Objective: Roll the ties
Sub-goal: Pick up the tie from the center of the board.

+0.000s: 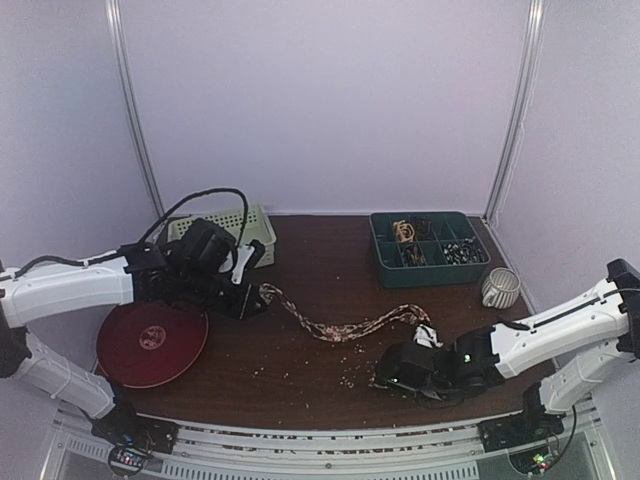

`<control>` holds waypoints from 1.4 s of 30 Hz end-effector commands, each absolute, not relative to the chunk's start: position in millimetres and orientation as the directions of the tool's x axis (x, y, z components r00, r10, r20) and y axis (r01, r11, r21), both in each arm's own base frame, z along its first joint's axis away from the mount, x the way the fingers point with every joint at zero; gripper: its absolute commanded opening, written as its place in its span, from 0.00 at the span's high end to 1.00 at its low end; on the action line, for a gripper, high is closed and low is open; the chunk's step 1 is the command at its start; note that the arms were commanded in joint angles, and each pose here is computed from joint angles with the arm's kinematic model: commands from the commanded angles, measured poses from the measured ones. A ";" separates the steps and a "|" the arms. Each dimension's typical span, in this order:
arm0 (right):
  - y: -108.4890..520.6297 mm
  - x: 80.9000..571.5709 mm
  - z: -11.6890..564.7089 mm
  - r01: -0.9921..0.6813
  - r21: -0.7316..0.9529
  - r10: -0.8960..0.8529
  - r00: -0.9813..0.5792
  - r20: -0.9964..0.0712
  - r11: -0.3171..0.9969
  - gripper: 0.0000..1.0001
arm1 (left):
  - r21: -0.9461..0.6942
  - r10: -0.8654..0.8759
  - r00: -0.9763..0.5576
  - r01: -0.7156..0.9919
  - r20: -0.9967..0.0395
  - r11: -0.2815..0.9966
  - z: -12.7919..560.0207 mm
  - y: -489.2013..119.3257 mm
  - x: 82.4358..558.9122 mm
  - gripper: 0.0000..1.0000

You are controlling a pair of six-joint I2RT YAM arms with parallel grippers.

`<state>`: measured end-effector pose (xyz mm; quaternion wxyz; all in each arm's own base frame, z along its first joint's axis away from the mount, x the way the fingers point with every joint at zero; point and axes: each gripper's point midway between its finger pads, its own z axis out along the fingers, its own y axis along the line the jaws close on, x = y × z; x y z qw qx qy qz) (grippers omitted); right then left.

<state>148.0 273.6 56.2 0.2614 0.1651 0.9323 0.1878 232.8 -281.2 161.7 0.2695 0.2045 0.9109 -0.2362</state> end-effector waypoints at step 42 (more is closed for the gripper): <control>221.8 157.9 28.6 0.523 0.564 0.765 -0.511 -0.393 0.639 0.43 | -0.304 0.199 -0.725 0.499 -0.659 0.811 173.9 -270.5 238.1 1.00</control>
